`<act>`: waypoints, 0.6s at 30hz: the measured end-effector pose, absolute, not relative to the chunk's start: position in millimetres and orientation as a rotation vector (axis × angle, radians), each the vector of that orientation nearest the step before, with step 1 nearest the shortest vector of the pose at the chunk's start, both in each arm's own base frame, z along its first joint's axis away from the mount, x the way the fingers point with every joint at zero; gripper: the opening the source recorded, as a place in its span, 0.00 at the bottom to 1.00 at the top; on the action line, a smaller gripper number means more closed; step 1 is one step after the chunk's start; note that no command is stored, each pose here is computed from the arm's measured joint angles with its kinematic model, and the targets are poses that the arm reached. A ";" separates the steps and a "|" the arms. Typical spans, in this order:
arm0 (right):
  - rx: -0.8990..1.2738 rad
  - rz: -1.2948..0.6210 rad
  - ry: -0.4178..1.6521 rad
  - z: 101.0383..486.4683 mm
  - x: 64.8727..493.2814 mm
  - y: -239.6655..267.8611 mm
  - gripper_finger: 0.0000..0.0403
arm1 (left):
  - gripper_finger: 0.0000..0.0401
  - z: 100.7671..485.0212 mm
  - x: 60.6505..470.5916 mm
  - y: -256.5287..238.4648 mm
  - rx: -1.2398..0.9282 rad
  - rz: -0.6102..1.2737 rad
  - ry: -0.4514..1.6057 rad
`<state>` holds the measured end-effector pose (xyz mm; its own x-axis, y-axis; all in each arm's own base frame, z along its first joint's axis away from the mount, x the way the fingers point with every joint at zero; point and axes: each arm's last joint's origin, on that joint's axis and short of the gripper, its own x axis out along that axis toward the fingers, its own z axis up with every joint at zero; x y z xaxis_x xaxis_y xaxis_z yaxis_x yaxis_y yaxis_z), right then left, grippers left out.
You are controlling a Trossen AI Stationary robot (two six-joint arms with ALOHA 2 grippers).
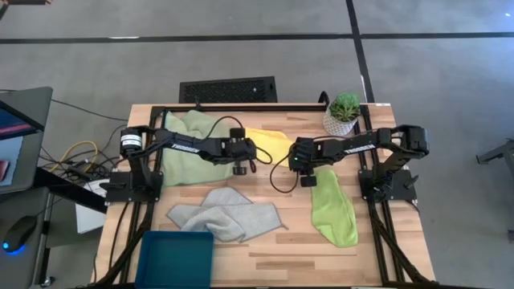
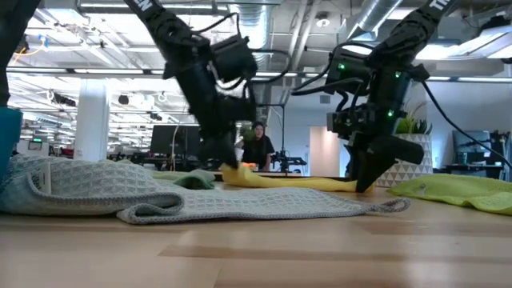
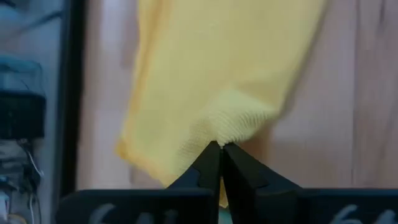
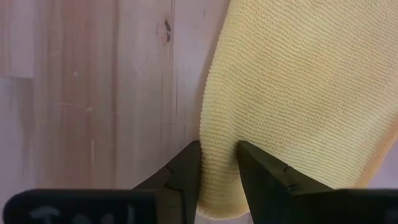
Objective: Fold microfiber towels
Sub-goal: Fold the yellow microfiber cloth
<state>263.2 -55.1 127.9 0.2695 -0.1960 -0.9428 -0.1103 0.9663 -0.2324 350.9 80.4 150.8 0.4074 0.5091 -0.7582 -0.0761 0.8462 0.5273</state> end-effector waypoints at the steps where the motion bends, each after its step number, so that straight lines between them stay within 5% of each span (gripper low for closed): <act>1: -0.270 -0.054 1.299 127.8 263.3 -55.0 0.31 | 0.00 155.5 354.2 80.8 0.461 0.378 1.088; 18: -0.282 -0.124 1.175 162.4 256.6 -50.2 0.29 | 0.00 190.7 406.9 77.8 0.572 0.206 0.868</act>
<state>256.6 -50.2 162.4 0.3838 -0.2418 -0.8912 -0.0505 0.9582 -0.2817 406.9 77.8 190.7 0.6376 0.3955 -0.6611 0.0561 0.8320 0.5519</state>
